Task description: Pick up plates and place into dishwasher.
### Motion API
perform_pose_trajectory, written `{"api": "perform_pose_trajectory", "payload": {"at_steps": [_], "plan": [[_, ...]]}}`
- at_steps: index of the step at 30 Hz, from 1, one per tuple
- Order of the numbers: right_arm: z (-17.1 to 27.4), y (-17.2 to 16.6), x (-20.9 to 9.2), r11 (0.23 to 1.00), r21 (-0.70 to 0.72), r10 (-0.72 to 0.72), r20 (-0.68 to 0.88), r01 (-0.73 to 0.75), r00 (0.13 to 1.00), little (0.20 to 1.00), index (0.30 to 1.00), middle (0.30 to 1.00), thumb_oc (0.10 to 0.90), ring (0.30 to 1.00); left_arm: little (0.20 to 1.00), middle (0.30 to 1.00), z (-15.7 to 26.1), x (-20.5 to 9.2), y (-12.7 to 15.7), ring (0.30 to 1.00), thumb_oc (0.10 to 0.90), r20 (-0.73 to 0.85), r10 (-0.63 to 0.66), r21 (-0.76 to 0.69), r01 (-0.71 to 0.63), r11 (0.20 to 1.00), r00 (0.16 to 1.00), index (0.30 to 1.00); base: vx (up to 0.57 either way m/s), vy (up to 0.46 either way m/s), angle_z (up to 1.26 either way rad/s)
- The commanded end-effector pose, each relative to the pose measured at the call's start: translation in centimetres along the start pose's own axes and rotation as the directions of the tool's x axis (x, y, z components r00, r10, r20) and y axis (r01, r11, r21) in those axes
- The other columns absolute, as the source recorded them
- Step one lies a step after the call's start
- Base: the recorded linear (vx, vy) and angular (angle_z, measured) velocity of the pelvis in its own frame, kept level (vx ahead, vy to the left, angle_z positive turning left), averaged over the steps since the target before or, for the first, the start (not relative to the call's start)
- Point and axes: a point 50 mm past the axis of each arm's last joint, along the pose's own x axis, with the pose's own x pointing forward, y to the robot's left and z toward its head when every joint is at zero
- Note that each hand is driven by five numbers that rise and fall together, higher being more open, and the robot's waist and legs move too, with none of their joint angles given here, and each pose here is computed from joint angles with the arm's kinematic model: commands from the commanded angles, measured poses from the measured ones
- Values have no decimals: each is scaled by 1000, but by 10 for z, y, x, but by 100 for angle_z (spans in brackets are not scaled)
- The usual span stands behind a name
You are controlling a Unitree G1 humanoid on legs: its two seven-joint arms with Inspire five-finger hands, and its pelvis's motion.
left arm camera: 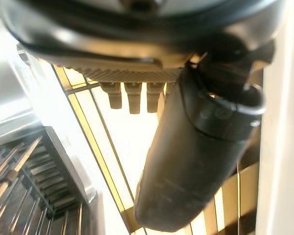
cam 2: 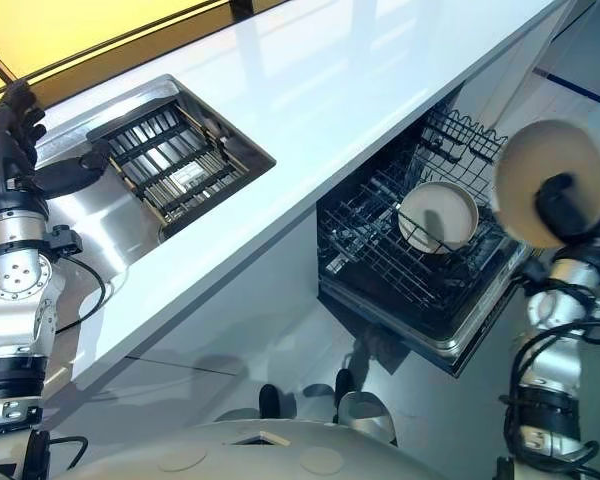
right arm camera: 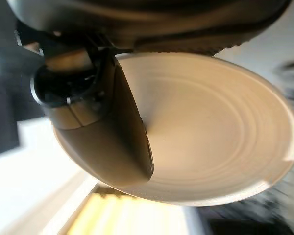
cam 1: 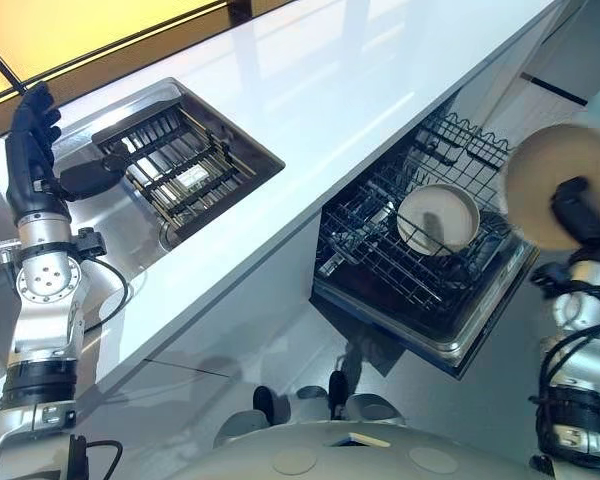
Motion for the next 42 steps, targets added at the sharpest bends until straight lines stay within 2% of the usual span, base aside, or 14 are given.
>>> {"api": "perform_pose_trajectory", "payload": {"at_steps": [1, 6, 11, 14, 19, 29, 30, 31, 32, 33, 35, 42], "plan": [[41, 4, 16, 999, -25, 31, 211, -27, 977, 200, 300, 300, 100, 300, 900, 900, 43, 18, 18, 900, 800, 215, 34, 40, -43, 998, 976, 900, 32, -48, 13], [13, 13, 12, 991, -90, 103, 86, -95, 991, 200, 300, 300, 100, 300, 900, 900, 38, 20, 25, 900, 800, 182, 58, 55, -69, 996, 982, 900, 13, -20, 9], [7, 28, 15, 982, -132, 147, 80, -136, 986, 200, 300, 300, 100, 300, 900, 900, 39, 26, 24, 900, 800, 168, 45, 69, -58, 996, 985, 900, 16, 5, 9], [6, 36, 17, 968, -205, 165, 87, -145, 982, 200, 300, 300, 100, 300, 900, 900, 40, 28, 20, 900, 800, 165, 33, 63, -44, 997, 986, 900, 35, 39, 10], [-5, 42, 23, 901, -387, 218, 20, -194, 976, 200, 300, 300, 100, 300, 900, 900, 48, 34, 11, 900, 800, 181, -11, 41, 3, 999, 983, 900, 33, 66, 17], [-32, 62, 20, 809, -489, 288, -154, -326, 945, 208, 307, 307, 108, 307, 900, 900, 58, 42, 7, 900, 800, 184, -57, 14, 56, 998, 981, 900, 29, 56, 21], [-32, 65, 19, 806, -493, 294, -148, -328, 944, 472, 533, 533, 372, 533, 900, 900, 58, 42, 7, 900, 800, 181, -58, 13, 56, 998, 982, 900, 16, 53, 32], [-32, 68, 18, 802, -496, 302, -145, -333, 942, 557, 606, 606, 457, 606, 900, 900, 57, 42, 7, 900, 800, 179, -56, 11, 55, 998, 982, 900, 14, 57, 26], [-30, 74, 16, 807, -491, 305, -133, -330, 943, 842, 851, 851, 742, 851, 900, 900, 55, 42, 8, 900, 800, 177, -50, 11, 49, 999, 983, 900, 13, 58, 25], [-28, 76, 15, 816, -480, 304, -116, -322, 946, 900, 900, 900, 800, 900, 900, 900, 53, 41, 8, 900, 800, 173, -45, 8, 45, 999, 984, 900, 8, 47, 24], [-22, 79, 15, 833, -463, 299, -83, -302, 951, 900, 900, 900, 800, 900, 900, 900, 51, 40, 10, 900, 800, 169, -40, 9, 40, 999, 985, 900, 8, 41, 23], [38, 82, 17, 964, -242, 175, 250, -114, 952, 900, 900, 900, 800, 900, 900, 900, 41, 34, 17, 900, 800, 144, -17, 15, 15, 1000, 989, 900, 0, 25, 5]]}}
